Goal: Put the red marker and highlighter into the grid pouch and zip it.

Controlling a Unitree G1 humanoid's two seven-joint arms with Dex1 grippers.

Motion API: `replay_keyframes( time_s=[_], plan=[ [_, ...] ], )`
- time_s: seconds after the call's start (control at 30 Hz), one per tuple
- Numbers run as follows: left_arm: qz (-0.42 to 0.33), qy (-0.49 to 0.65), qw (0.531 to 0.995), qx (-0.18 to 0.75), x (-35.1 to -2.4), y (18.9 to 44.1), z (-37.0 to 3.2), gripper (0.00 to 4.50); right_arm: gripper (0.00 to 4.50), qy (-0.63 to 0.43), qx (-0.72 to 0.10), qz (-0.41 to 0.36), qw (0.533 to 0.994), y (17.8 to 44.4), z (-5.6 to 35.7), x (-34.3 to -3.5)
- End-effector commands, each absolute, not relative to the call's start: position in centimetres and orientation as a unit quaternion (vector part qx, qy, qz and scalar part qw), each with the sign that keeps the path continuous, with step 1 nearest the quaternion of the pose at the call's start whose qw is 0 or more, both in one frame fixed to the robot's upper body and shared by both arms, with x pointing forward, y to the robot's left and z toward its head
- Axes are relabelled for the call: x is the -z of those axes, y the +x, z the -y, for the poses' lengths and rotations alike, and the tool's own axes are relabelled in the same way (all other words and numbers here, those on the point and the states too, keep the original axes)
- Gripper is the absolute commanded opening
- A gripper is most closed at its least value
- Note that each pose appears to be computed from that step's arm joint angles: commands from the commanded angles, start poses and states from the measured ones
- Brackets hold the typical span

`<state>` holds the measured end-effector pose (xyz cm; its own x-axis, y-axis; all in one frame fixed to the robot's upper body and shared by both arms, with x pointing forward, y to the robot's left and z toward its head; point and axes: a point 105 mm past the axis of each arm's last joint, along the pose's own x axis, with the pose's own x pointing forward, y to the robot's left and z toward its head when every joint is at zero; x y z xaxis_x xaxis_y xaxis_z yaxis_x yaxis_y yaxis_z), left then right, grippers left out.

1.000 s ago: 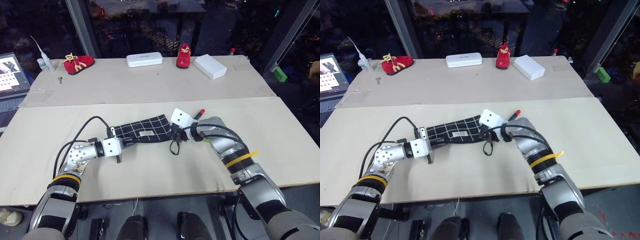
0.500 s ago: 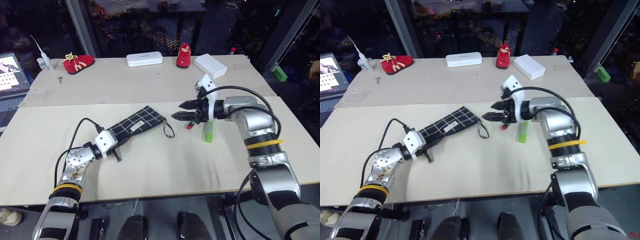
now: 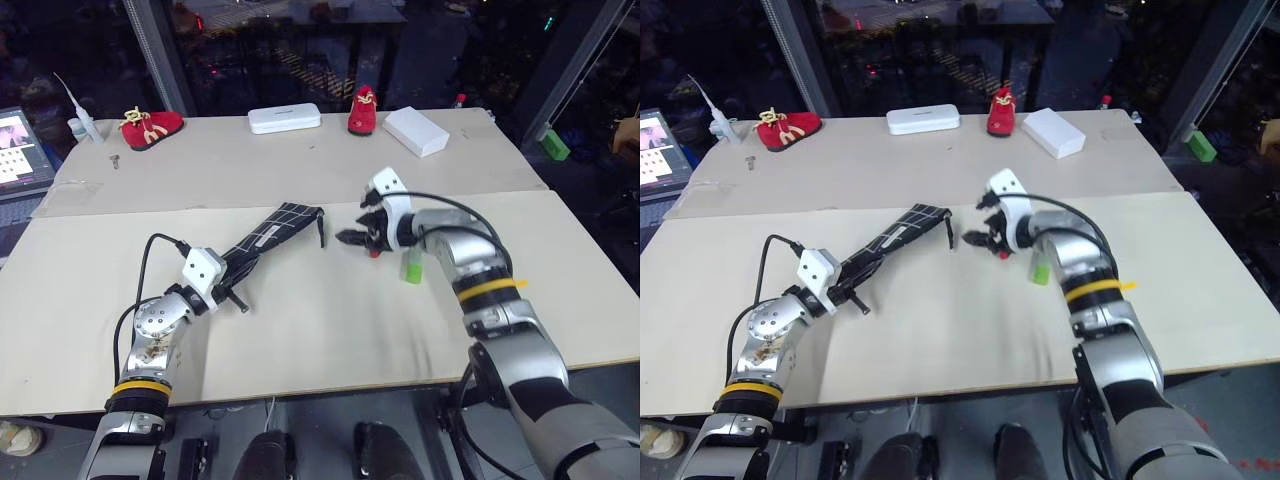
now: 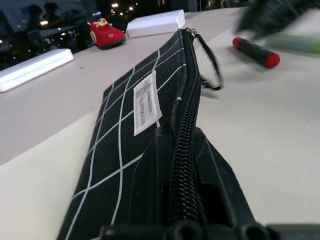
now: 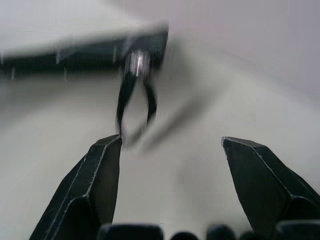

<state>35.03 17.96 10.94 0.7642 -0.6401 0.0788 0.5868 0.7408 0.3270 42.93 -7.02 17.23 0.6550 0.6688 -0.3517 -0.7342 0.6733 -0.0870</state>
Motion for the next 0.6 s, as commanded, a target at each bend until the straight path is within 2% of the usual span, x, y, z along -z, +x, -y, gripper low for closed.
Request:
replay_keyframes(
  time_s=[0.03,0.2,0.6],
  plan=[
    [0.112,0.148,0.927,0.326,-12.0,35.0,-17.8,0.00,3.54,-0.090,-0.393,-0.146,0.903,43.2,6.0,-16.9],
    [0.110,0.147,0.926,0.331,-11.9,34.9,-17.5,0.00,3.54,-0.081,-0.385,-0.157,0.906,43.6,5.1,-15.9],
    [0.107,0.140,0.924,0.338,-11.7,34.7,-17.0,0.00,3.54,-0.054,-0.372,-0.151,0.914,44.3,3.5,-15.9]
  ],
)
